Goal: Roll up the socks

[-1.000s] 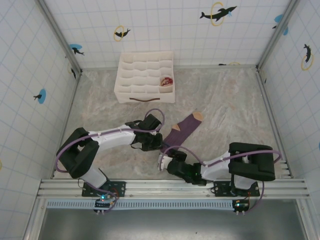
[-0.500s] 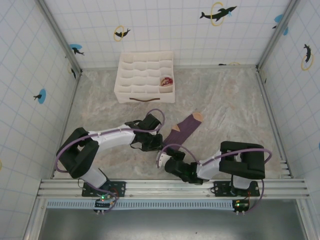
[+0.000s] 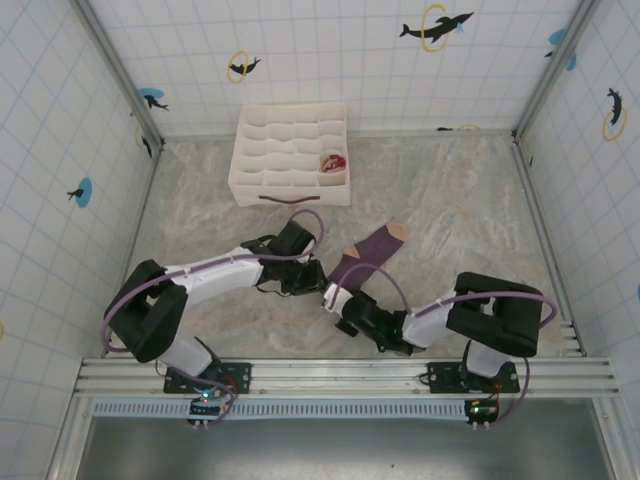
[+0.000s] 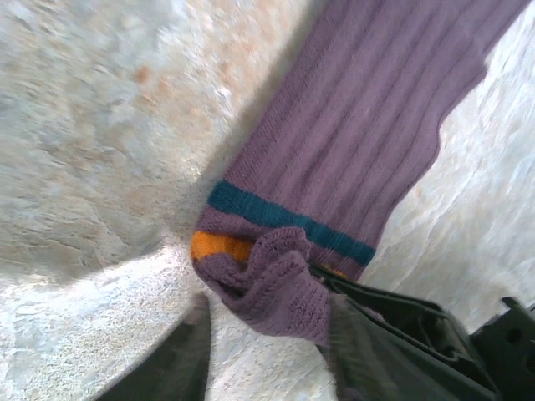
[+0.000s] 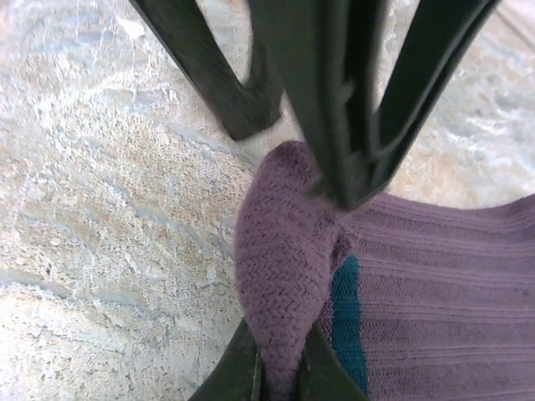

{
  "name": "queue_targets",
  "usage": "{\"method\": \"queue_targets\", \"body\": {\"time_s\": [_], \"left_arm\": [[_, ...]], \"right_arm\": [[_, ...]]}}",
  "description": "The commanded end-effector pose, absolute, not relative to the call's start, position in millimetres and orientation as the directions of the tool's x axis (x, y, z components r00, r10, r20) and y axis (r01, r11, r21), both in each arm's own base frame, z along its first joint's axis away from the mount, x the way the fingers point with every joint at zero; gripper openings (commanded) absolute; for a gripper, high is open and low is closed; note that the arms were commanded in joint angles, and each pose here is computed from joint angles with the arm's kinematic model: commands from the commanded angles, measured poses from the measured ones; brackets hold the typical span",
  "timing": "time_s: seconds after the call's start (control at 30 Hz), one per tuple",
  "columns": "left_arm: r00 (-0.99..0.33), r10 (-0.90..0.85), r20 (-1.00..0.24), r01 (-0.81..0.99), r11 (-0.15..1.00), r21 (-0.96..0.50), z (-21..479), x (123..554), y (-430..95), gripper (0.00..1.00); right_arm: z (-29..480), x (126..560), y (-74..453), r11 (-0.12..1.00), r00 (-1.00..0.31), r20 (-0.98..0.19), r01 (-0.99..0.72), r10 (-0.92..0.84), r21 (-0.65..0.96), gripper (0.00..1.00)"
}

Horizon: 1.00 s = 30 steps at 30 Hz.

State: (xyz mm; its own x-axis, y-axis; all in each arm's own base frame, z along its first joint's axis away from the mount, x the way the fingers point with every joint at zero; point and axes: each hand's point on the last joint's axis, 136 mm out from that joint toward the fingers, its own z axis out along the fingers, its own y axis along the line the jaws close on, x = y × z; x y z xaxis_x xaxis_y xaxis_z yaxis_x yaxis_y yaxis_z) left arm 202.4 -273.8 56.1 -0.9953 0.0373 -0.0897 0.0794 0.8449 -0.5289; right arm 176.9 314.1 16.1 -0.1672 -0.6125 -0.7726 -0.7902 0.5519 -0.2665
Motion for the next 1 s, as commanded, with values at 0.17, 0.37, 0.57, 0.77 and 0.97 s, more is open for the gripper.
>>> {"method": "queue_targets", "body": {"time_s": [0.17,0.37,0.57,0.77,0.97], "left_arm": [[-0.986,-0.056,-0.155,0.037,0.841,-0.540,61,214,-257,0.56],[-0.973,-0.134,-0.190,0.011,0.788,-0.615,65,214,-257,0.56],[-0.954,-0.197,-0.228,0.017,0.719,-0.695,67,211,-261,0.57],[-0.945,-0.196,-0.261,0.045,0.714,-0.698,65,209,-273,0.57],[-0.950,-0.200,-0.239,0.029,0.708,-0.705,56,206,-285,0.57]], "right_arm": [[-23,153,288,0.584,-0.477,-0.696,-0.805,-0.536,0.102,0.00],[-19,153,287,0.599,-0.727,-0.591,-0.658,-0.350,0.456,0.00],[-17,154,287,0.572,-0.907,-0.376,-0.413,-0.188,0.709,0.00],[-21,157,281,0.557,-0.980,-0.194,-0.184,-0.041,0.810,0.00],[-35,160,271,0.570,-0.996,-0.008,0.042,0.086,0.820,0.00]]}}
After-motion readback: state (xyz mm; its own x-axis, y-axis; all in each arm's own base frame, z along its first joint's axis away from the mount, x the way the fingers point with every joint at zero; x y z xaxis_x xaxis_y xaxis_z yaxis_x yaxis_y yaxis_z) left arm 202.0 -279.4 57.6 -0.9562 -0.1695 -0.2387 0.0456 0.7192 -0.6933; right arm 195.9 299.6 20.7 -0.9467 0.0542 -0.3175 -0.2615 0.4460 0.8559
